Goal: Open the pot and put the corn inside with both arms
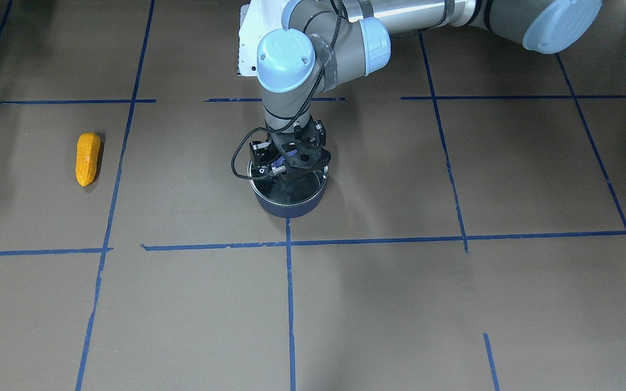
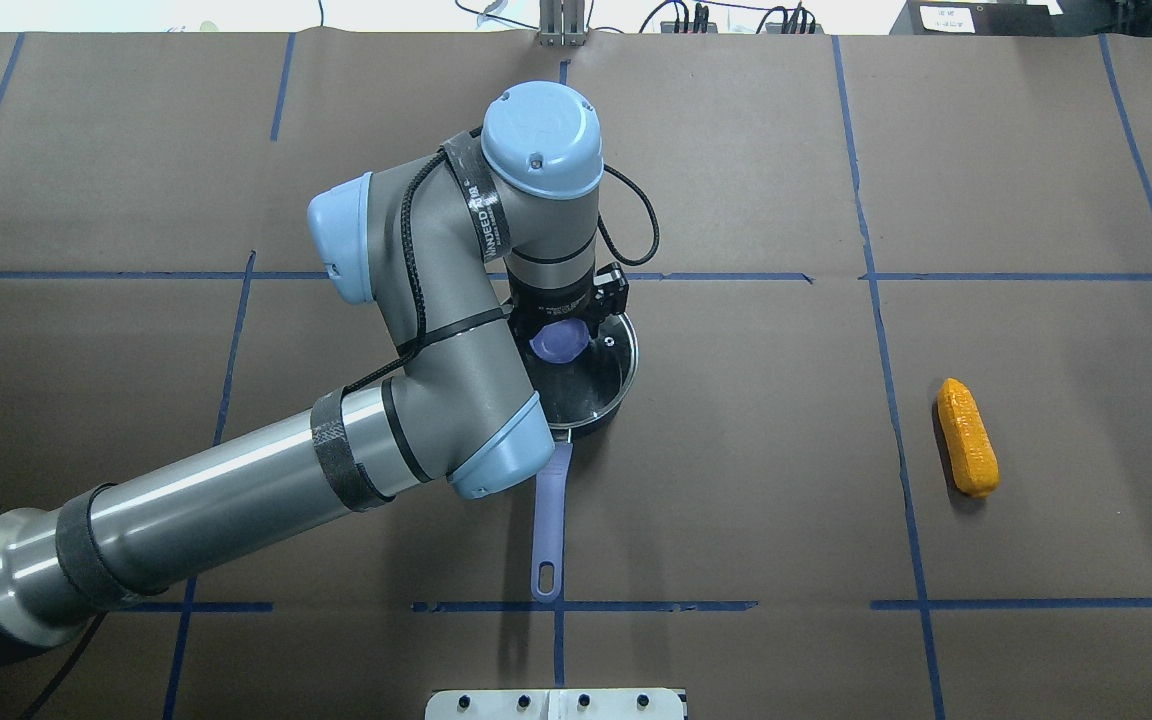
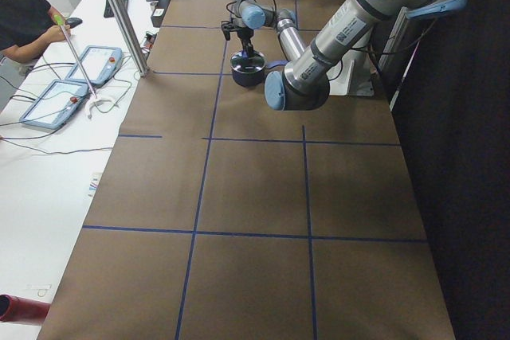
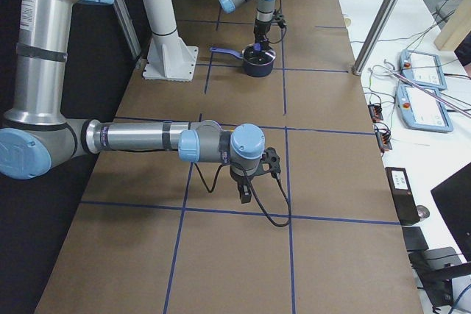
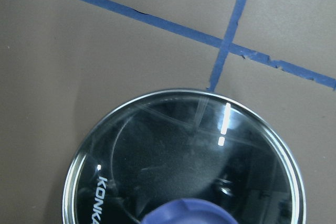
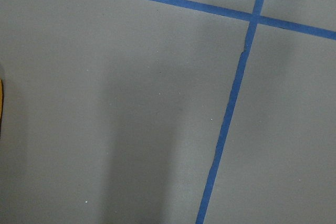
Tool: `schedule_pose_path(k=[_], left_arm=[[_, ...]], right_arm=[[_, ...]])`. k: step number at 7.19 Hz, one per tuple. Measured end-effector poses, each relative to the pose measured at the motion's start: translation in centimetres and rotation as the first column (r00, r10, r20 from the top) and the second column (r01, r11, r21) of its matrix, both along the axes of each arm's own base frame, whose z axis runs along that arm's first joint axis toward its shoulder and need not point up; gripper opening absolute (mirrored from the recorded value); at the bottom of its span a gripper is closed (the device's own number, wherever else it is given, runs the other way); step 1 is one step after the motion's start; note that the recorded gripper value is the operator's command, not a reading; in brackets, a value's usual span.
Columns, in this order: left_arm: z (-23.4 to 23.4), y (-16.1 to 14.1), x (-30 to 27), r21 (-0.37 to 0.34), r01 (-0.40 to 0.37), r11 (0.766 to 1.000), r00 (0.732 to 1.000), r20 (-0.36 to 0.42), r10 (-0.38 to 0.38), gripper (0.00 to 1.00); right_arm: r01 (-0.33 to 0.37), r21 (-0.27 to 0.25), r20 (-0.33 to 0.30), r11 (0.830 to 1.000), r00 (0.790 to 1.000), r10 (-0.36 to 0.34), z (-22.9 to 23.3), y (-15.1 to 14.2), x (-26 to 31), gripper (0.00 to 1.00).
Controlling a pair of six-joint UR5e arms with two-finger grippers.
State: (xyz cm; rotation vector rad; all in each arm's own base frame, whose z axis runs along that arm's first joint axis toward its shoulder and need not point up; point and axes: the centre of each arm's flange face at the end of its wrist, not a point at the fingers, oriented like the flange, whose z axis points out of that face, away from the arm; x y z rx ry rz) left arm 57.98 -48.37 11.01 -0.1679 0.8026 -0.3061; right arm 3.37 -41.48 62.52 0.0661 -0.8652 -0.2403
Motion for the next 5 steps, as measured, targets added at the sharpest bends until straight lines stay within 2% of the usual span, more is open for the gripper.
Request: schedule_pose_path(k=[3,5], left_arm=[[-1.6,0.4,-1.4,0.016,0.009,1.000,0.999,-0.033,-0.009,0.00],[-3.1,0.5,-7.7,0.049,0.042,0.998,0.998,-0.054,-0.040,0.00]], right_arm=[[0.001,-0.003,0.001,1.000,1.000,-0.001,0.1,0.1,0.0,1.00],[0.002,-0.004,0.000,1.000,1.000,-0.002,0.2,0.2,-0.1,1.00]])
